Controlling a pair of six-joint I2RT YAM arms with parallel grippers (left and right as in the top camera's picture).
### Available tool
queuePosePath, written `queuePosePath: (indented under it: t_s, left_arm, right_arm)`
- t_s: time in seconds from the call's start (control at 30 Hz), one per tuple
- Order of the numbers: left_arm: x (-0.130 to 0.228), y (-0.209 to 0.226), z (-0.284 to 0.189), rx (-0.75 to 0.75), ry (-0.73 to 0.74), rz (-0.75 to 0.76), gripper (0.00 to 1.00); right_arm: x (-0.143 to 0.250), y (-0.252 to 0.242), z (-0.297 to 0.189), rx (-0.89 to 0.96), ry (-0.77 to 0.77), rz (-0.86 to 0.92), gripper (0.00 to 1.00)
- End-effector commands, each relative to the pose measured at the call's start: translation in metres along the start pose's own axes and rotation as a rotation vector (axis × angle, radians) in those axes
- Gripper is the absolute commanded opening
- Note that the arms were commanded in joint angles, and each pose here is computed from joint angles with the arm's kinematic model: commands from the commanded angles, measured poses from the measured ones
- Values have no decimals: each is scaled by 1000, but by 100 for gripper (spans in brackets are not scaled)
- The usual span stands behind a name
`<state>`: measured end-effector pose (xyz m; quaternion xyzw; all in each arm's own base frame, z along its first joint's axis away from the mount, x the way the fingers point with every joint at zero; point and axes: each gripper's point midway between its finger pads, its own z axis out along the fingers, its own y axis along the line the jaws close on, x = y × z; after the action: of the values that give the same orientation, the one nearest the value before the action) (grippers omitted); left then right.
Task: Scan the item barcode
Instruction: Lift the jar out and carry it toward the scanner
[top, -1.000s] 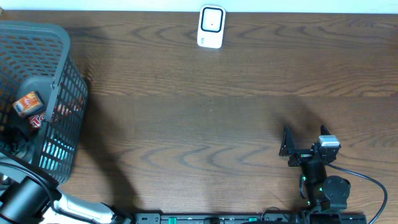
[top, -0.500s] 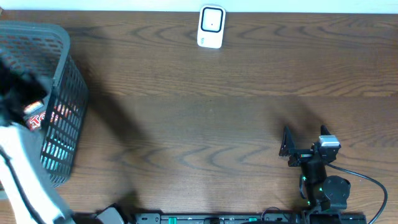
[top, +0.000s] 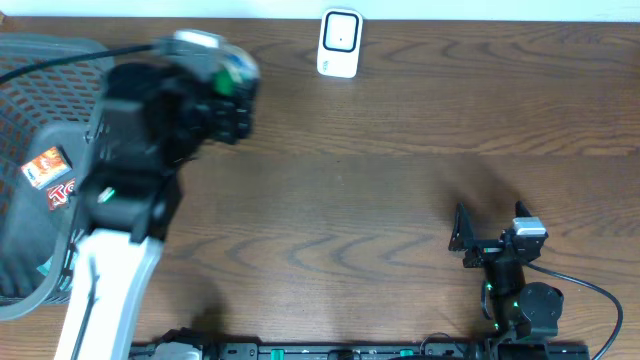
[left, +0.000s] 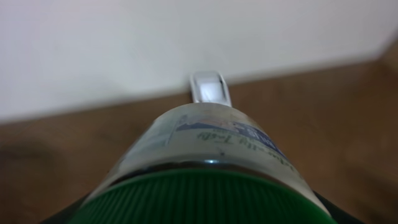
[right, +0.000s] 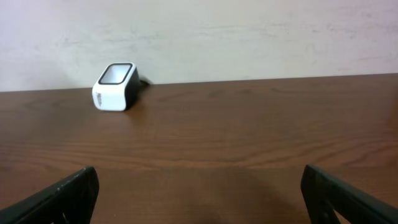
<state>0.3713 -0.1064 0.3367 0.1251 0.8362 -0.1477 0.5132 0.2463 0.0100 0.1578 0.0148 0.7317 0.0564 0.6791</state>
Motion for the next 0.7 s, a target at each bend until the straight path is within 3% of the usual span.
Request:
queuePosePath:
  t_s: [0.0, 0.3, 0.67]
  left_arm:
    - [51, -22, 57, 64, 203, -16, 72]
    - [168, -48, 129, 107, 584, -62, 72]
    - [250, -39, 149, 67, 833, -79, 73]
  right_arm:
    - [0, 0, 0, -1, 0, -9, 99]
    - [0, 0, 0, -1, 0, -9, 99]
    - [0, 0, 0, -1, 0, -9, 99]
